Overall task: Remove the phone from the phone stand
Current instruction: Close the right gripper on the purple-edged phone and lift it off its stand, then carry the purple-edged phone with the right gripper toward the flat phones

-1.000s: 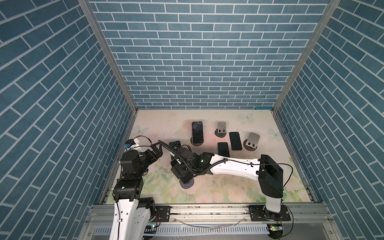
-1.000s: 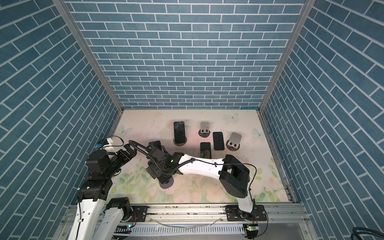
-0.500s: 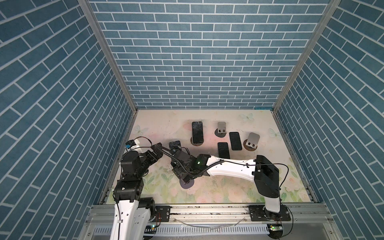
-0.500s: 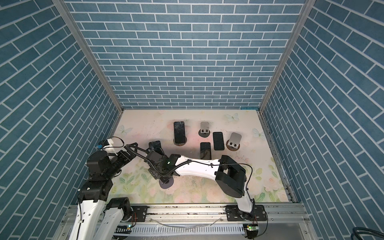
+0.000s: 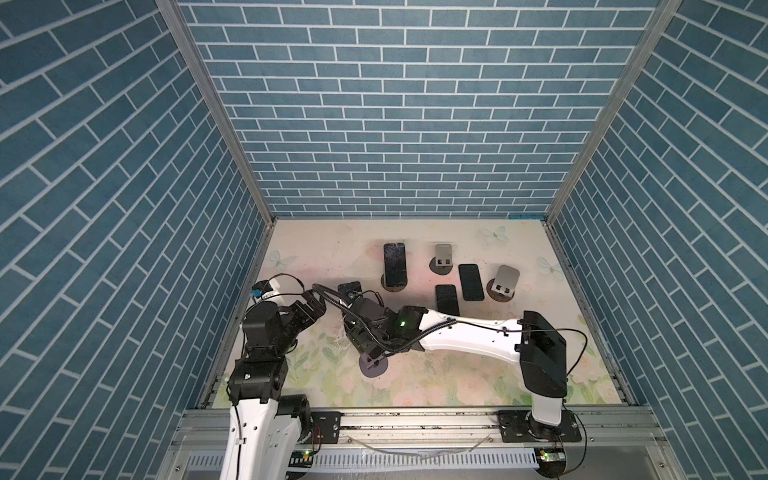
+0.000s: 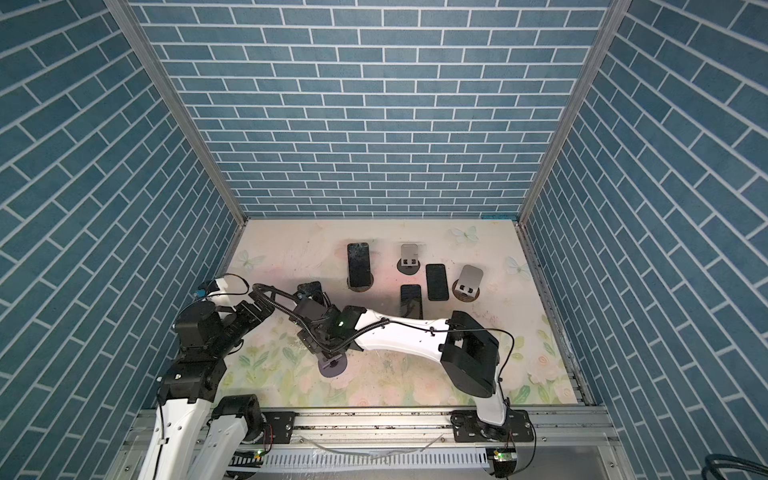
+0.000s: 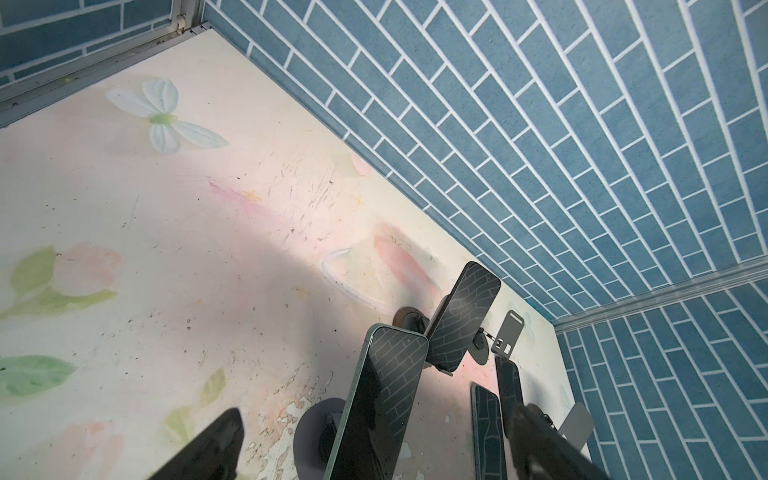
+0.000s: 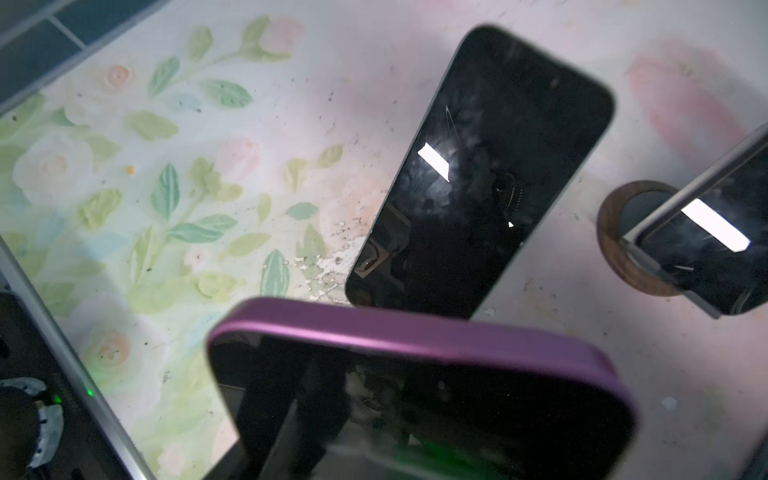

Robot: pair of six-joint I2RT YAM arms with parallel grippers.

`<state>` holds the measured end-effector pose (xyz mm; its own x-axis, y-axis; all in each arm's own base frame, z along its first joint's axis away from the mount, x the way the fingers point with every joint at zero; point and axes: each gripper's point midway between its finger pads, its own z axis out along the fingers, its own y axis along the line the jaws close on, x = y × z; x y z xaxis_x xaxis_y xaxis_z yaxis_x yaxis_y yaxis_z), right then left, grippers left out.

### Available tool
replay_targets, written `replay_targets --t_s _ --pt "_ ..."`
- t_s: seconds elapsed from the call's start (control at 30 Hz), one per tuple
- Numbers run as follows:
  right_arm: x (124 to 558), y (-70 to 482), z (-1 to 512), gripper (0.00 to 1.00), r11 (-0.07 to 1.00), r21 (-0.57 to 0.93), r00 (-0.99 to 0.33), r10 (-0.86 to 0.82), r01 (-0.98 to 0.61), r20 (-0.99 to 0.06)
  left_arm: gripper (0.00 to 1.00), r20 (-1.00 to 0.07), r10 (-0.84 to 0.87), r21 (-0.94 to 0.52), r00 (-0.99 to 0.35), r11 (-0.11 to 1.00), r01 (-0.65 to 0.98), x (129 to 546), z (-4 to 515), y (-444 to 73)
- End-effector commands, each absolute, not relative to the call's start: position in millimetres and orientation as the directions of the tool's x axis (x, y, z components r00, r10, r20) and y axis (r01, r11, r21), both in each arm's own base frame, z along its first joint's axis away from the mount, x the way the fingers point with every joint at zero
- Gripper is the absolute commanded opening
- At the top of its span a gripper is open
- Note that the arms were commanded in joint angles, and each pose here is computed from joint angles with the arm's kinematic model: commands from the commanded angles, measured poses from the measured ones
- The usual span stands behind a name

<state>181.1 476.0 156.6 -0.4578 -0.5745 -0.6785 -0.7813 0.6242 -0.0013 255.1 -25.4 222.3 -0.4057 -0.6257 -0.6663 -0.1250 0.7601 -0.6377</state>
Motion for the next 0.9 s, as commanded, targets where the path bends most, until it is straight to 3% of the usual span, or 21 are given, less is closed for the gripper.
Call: replay_targets --t_s 0.0,0.37,0.53,0.67,0.87 --pt "194.5 463.9 204.6 0.63 0.654 -0.019 -0.413 -0.499 -0.756 -0.762 1.0 -0.672 -0.624 -0.63 -0.399 0.765 -0.135 255.2 219.1 -22.3" --pt "255.1 390.4 211.4 0.62 0.83 0.059 -0.593 -0.345 -0.555 -0.728 1.0 -0.762 -0.578 -0.611 -0.293 0.791 0.03 248.5 265.9 -30.2" --pt "279.3 352.8 197.4 0.62 0.894 0.06 -0.666 -0.286 -0.445 -0.689 1.0 -0.808 -0.537 -0.582 -0.241 0.789 0.195 246.0 298.5 -46.8" --pt "293.8 327.7 184.3 0.62 0.926 0.083 -0.725 -0.23 -0.368 -0.649 1.0 -0.807 -0.53 -0.59 -0.261 0.742 0.318 250.6 314.3 -65.5" --pt "311.5 301.5 165.7 0.62 0.955 0.084 -0.785 -0.182 -0.285 -0.593 1.0 -0.753 -0.561 -0.657 -0.345 0.673 0.339 271.3 309.5 -76.7"
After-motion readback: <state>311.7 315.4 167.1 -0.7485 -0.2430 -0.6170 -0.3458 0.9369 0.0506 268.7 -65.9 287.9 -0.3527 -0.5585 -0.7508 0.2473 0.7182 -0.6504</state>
